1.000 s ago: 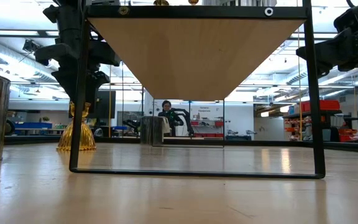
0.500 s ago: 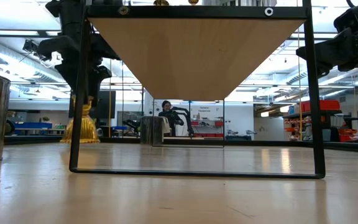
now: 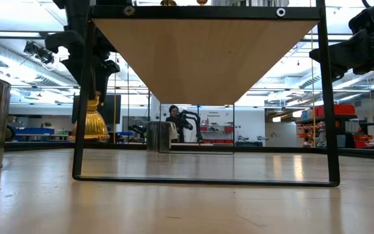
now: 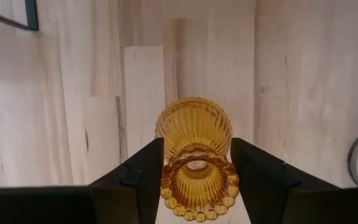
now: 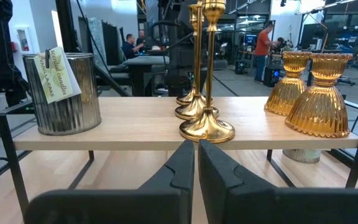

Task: Pick & Place candle stick holders
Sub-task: Put the glass candle holder on the shelf aligned with the other glass candle holder

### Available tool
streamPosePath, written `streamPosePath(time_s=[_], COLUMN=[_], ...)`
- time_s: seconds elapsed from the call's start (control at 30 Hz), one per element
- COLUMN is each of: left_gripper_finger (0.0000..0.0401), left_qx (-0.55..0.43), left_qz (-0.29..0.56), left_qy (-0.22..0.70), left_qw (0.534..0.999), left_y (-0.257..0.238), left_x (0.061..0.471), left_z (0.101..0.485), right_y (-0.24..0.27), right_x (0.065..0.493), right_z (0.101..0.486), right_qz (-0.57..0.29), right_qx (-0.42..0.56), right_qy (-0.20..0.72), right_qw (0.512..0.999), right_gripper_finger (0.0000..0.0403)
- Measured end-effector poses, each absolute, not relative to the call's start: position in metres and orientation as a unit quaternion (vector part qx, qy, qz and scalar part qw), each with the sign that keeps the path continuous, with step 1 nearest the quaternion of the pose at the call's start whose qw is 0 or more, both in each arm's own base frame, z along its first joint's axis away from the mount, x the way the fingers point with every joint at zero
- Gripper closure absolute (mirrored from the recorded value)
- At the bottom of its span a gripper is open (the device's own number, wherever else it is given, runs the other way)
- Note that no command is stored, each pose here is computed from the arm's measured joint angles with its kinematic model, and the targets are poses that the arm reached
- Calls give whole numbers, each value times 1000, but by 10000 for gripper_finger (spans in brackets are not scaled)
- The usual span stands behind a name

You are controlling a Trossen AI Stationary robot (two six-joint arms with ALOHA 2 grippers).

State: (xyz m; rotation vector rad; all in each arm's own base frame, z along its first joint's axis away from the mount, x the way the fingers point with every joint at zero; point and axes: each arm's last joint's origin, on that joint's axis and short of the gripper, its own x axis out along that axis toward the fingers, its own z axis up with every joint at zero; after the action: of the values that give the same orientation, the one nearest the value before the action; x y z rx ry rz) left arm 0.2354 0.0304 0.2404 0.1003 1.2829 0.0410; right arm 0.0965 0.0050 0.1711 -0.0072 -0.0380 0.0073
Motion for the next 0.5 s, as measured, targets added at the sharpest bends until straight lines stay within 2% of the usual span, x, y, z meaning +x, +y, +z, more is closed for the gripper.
streamPosePath(time_s=[0.5], left_gripper_finger=[221], left_qx=[52], left_qz=[10], left_qy=[621], left_qw=[782], left_y=[32], left_x=[230], left_z=[239], right_y=[5], right_x=[96], right_z=[171], right_qz=[4], right_qx=[-4], right_qy=[-19], right_qw=[1000], right_gripper_finger=[376])
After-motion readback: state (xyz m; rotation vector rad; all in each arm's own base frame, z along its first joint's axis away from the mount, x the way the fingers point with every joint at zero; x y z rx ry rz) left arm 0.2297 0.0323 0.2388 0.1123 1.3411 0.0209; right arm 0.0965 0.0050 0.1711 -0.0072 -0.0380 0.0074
